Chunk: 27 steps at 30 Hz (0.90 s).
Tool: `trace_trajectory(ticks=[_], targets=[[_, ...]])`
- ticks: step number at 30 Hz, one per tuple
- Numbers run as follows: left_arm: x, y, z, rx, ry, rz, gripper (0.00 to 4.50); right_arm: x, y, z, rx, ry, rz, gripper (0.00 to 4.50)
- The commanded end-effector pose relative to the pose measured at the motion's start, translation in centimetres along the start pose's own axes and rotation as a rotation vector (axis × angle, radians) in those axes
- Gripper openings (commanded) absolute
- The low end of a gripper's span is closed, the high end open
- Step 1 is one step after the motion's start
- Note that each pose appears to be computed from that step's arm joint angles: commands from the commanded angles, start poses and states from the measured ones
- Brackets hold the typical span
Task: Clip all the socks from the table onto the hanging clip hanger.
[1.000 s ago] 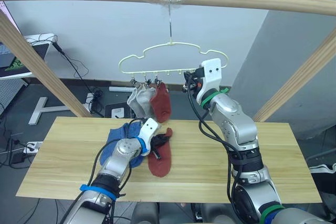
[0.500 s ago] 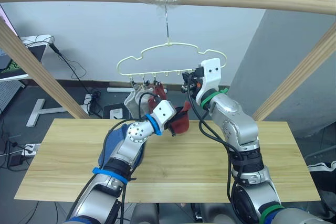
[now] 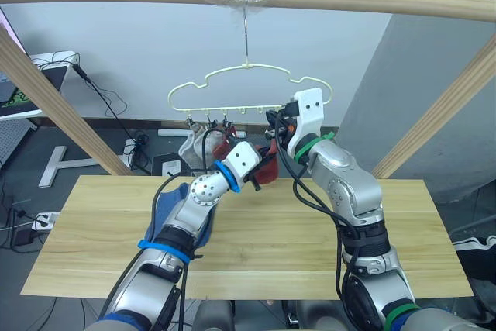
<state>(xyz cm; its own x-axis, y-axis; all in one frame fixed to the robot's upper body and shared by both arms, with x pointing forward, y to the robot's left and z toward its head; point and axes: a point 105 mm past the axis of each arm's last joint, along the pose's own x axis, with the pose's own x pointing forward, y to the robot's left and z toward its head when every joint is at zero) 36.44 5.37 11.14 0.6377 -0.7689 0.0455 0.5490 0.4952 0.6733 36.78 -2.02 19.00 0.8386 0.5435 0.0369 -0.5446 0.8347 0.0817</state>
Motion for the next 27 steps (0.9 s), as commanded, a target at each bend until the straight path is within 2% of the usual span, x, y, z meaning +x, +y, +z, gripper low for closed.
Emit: trace_trajectory(ticks=[1,8,11,18,19,21,24,27], targets=[[0.4,1.0,1.2,0.043,-0.051,0.037,0.06,-0.3,0.9,1.2,-0.010,-0.042,0.031,0.00],[0.8,1.4,1.5,0.050,-0.061,0.058,0.06,-0.3,0.7,1.0,0.012,-0.029,0.016,0.00],[0.7,1.6,1.5,0.052,-0.063,0.068,0.00,-0.4,0.5,1.2,0.024,-0.034,0.011,0.85],[0.6,1.2,1.5,0.011,-0.070,0.048,0.00,-0.4,0.2,1.1,0.011,-0.024,-0.007,3.37],[0.6,1.1,1.4,-0.011,-0.069,0.044,0.45,-0.4,0.3,1.0,0.005,-0.022,-0.003,3.42],[0.5,0.8,1.3,-0.022,-0.062,0.029,0.83,-0.5,0.4,1.0,-0.005,-0.019,0.005,3.42],[0.0,-0.6,1.4,-0.050,-0.074,-0.051,1.72,-1.0,0.5,0.8,-0.051,-0.022,0.015,3.42],[-0.8,-1.1,2.1,-0.083,-0.114,-0.075,1.72,-1.5,0.7,0.8,-0.090,-0.029,0.028,3.42]])
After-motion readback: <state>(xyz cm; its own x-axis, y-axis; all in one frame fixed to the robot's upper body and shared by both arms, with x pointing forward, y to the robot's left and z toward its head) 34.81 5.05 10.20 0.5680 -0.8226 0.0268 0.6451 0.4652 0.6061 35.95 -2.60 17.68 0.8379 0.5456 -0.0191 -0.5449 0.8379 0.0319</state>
